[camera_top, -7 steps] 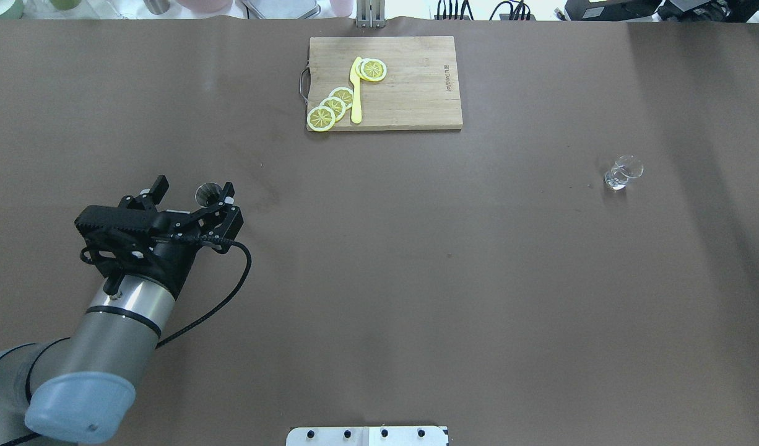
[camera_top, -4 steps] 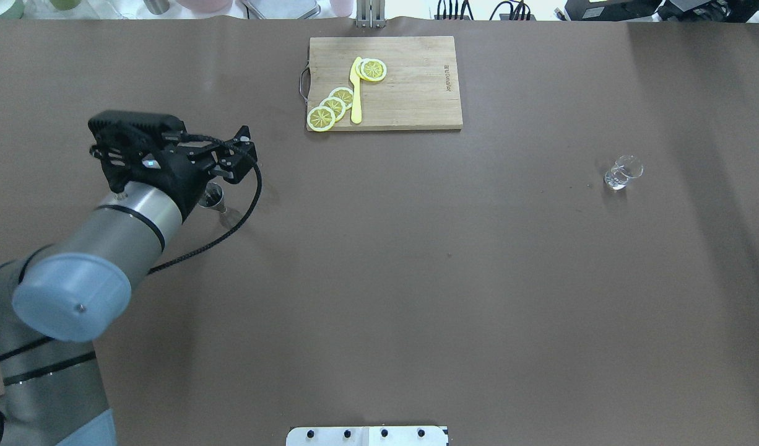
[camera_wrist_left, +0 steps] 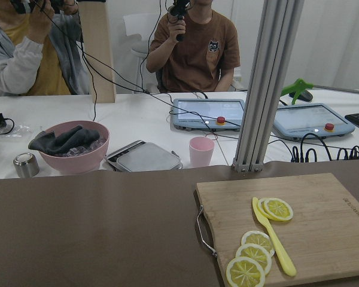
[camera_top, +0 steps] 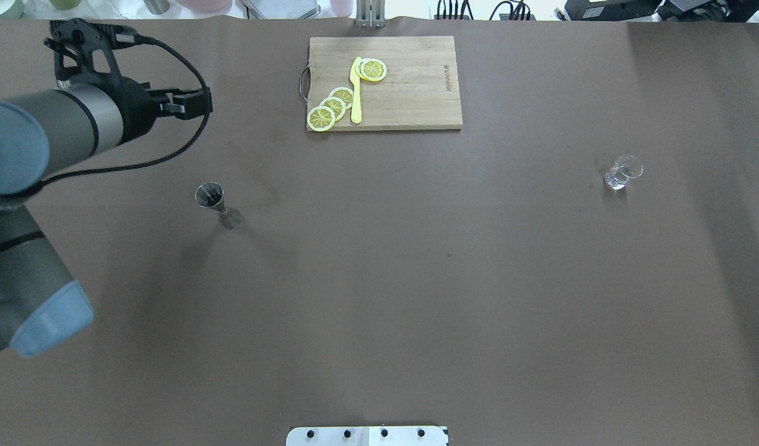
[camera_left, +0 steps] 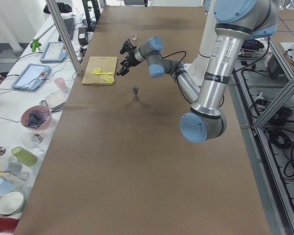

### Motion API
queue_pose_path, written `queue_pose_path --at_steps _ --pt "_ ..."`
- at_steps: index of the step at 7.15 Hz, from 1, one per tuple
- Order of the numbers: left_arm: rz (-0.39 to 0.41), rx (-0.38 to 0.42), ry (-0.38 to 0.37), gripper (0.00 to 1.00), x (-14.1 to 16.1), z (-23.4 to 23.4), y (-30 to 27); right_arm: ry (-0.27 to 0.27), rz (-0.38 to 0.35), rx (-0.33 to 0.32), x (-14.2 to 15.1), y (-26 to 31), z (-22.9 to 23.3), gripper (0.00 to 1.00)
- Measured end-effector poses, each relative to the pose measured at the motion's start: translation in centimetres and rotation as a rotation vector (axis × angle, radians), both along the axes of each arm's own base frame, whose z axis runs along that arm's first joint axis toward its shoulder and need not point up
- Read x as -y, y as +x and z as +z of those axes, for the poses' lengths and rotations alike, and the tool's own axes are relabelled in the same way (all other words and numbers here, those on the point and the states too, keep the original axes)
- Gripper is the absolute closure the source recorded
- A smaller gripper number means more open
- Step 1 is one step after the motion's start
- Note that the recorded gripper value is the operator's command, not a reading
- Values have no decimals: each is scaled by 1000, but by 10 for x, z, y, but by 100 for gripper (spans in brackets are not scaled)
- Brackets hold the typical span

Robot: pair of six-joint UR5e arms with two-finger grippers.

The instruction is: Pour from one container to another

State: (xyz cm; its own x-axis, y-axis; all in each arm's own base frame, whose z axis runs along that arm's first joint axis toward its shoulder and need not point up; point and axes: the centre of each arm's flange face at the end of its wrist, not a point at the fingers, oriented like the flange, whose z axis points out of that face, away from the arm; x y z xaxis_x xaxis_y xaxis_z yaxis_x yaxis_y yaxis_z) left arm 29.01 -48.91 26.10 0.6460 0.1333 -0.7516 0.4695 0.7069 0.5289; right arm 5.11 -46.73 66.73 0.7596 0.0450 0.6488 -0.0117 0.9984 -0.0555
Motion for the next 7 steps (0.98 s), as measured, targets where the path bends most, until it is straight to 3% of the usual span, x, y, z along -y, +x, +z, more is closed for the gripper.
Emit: queue_pose_path --at_steps 2,4,5,7 --pt "174 22 -109 2 45 47 -44 2 0 0 -2 0 -1 0" --pt "386 93 -133 2 75 109 -77 6 1 3 -1 0 -3 0" --pt "449 128 -145 2 72 137 -85 9 1 5 0 0 -4 0" --pt "546 120 -238 2 58 185 -114 12 1 7 1 0 -5 0"
